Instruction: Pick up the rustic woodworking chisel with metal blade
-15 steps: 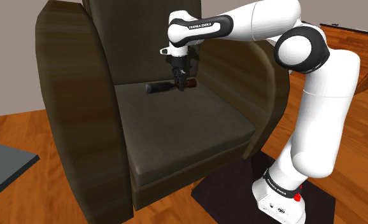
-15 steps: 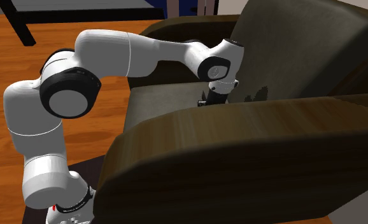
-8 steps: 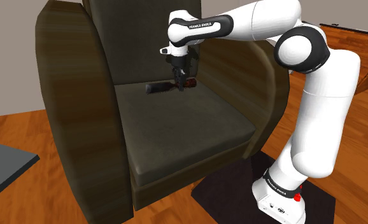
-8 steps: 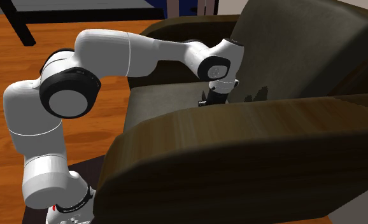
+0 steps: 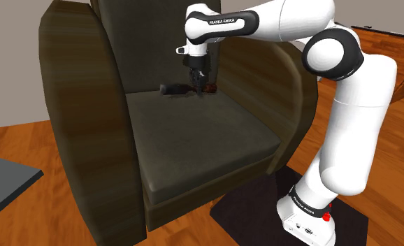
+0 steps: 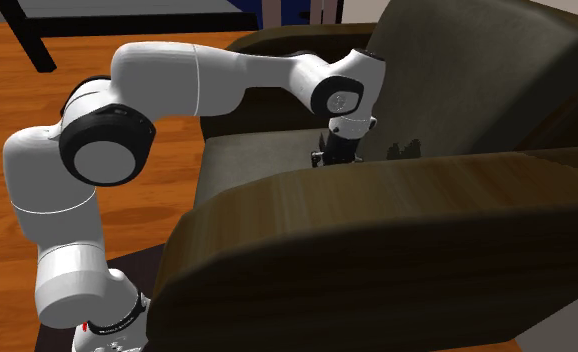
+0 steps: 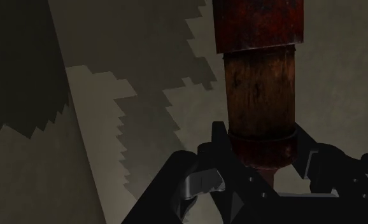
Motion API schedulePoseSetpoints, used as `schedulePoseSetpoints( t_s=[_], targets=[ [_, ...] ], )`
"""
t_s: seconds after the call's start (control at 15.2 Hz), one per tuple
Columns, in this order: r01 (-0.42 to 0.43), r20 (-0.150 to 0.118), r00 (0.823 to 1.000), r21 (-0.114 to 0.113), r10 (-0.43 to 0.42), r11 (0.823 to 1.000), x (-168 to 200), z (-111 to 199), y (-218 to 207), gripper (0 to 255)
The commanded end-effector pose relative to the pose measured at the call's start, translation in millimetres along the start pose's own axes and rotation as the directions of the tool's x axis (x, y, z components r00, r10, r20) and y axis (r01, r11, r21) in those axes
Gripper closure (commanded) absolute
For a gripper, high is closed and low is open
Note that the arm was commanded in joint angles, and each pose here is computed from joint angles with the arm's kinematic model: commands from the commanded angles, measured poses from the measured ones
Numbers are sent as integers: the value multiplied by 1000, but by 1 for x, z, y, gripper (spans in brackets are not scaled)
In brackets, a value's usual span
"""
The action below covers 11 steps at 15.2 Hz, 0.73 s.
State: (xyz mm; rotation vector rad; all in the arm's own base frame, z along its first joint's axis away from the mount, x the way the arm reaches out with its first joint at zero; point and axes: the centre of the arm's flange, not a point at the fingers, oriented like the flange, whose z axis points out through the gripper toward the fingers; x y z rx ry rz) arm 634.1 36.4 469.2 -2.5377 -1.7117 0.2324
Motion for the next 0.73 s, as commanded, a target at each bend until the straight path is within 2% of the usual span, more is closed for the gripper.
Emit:
schedulePoseSetpoints(
  t_s=[0.0, 0.53, 0.66],
  targets=[
    [0, 0, 1000, 0, 0, 1000, -1, -10, -1, 255],
    [0, 0, 1000, 0, 0, 1000, -4, -52, -7, 255],
    [0, 0, 1000, 0, 0, 1000, -5, -53, -8, 255]
  ],
)
